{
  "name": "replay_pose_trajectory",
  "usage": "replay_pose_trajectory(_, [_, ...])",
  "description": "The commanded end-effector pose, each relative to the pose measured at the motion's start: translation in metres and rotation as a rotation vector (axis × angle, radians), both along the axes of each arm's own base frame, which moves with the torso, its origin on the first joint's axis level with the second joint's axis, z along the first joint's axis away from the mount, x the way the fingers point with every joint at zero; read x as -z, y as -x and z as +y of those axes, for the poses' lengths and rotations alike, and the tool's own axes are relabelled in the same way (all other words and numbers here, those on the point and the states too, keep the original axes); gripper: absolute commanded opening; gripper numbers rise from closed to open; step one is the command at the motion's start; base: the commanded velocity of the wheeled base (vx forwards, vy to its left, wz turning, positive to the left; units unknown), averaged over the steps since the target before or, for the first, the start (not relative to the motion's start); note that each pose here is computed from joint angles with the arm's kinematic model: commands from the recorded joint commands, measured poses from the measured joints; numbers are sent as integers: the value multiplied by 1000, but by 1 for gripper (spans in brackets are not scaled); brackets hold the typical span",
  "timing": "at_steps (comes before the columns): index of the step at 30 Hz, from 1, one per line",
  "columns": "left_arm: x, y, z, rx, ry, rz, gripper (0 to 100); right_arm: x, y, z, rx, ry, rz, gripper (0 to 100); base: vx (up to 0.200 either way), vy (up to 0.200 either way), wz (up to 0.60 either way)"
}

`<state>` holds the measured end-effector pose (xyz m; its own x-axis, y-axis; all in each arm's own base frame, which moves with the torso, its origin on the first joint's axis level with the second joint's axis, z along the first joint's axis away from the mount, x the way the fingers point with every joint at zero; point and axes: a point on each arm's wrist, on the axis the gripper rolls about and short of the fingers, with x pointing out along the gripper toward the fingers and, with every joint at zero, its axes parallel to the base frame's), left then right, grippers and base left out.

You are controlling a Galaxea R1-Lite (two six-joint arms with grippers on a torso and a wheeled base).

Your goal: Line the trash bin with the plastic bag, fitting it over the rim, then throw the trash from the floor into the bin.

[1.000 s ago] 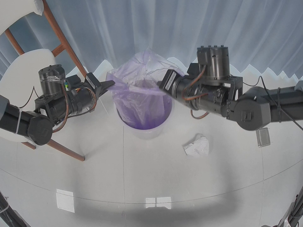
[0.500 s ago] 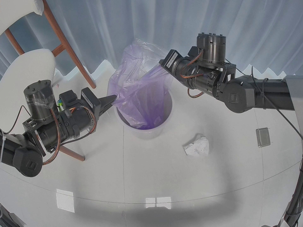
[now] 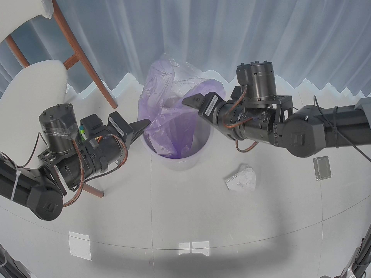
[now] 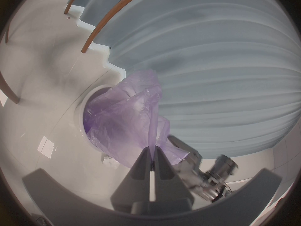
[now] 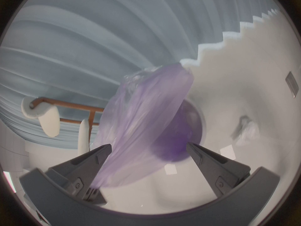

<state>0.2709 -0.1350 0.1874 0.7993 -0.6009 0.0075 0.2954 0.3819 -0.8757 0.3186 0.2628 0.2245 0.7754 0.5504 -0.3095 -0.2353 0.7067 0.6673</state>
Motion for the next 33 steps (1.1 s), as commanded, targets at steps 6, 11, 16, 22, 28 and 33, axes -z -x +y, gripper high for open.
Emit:
replay_pose_trajectory(6, [14,-7,-10,7,-18,34,0,-7,40,14,-64,-40,51,100,0,0,0])
replay_pose_trajectory(11, [10,-7,-10,7,-5,8,0,3,33,18,-45,-28,67,100,0,0,0])
replay_pose_trajectory(16, [7,-5,-9,9,10,-21,0,13,27,20,-9,-26,90,0,0,0,0])
replay_pose_trajectory(22, [7,-3,-8,9,10,-22,0,12,26,17,4,-37,97,0,0,0,0])
replay_pose_trajectory(28, [4,1,-8,27,16,-28,100,12,23,15,13,-34,93,0,0,0,0])
replay_pose_trajectory(33, [2,4,-4,15,19,-31,100,10,26,13,8,-26,89,0,0,0,0])
